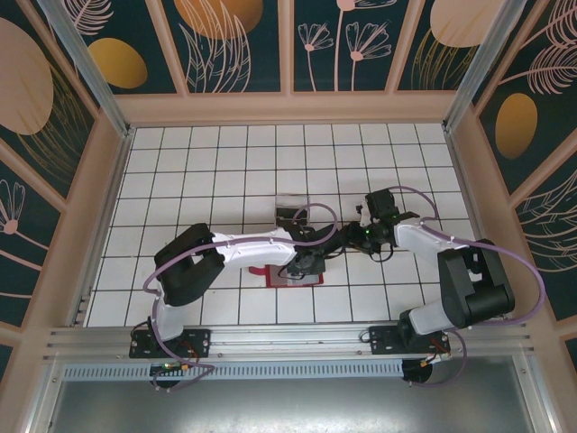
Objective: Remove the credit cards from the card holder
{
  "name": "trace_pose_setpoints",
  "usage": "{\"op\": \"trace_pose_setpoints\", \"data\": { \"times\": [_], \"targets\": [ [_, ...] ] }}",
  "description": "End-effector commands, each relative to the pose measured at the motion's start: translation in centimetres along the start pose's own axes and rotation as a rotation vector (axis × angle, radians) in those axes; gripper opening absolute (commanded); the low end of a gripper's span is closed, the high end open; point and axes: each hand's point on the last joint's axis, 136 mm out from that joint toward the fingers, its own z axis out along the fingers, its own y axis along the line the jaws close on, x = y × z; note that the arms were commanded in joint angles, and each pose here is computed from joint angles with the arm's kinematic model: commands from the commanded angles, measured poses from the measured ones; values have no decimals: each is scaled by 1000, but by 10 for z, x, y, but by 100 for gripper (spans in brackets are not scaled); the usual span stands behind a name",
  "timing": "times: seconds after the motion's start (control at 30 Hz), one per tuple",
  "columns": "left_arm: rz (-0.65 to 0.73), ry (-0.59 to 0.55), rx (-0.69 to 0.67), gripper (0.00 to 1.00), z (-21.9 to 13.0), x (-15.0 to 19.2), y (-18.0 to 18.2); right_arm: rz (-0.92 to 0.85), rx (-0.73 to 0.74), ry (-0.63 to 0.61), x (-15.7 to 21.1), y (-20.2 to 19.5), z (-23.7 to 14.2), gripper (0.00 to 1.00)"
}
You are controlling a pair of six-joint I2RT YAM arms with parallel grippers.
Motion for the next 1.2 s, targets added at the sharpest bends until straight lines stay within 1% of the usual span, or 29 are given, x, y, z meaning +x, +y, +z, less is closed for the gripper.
{"op": "trace_pose_setpoints", "data": {
  "times": [0.0,0.1,0.4,0.53,0.63,0.7,0.77,1.0,1.07,1.17],
  "targets": [
    [9,26,-70,35,11,9,14,-23,-20,-6,1,1,-2,46],
    [18,35,-85,32,14,11,16,-23,-20,-6,1,1,-2,46],
    [47,31,-86,14,15,12,20,-21,-16,-4,1,0,-2,46],
    [57,-12,-39,10,4,5,15,-23,-16,-3,2,1,-3,46],
    [91,-62,33,6,-10,-5,3,-26,-22,3,4,5,-4,46],
    [123,-84,84,5,-18,-10,-6,-27,-27,5,5,7,-5,46],
    [148,-92,107,4,-23,-12,-11,-25,-39,10,6,11,-5,46],
    [174,-113,166,2,-30,-9,-8,-49,-91,57,23,39,-3,45],
    [175,-126,194,2,-33,-10,-7,-54,-101,66,27,48,-1,43],
    [167,-137,244,3,-37,-8,-5,-58,-123,93,36,59,3,36]
  ]
}}
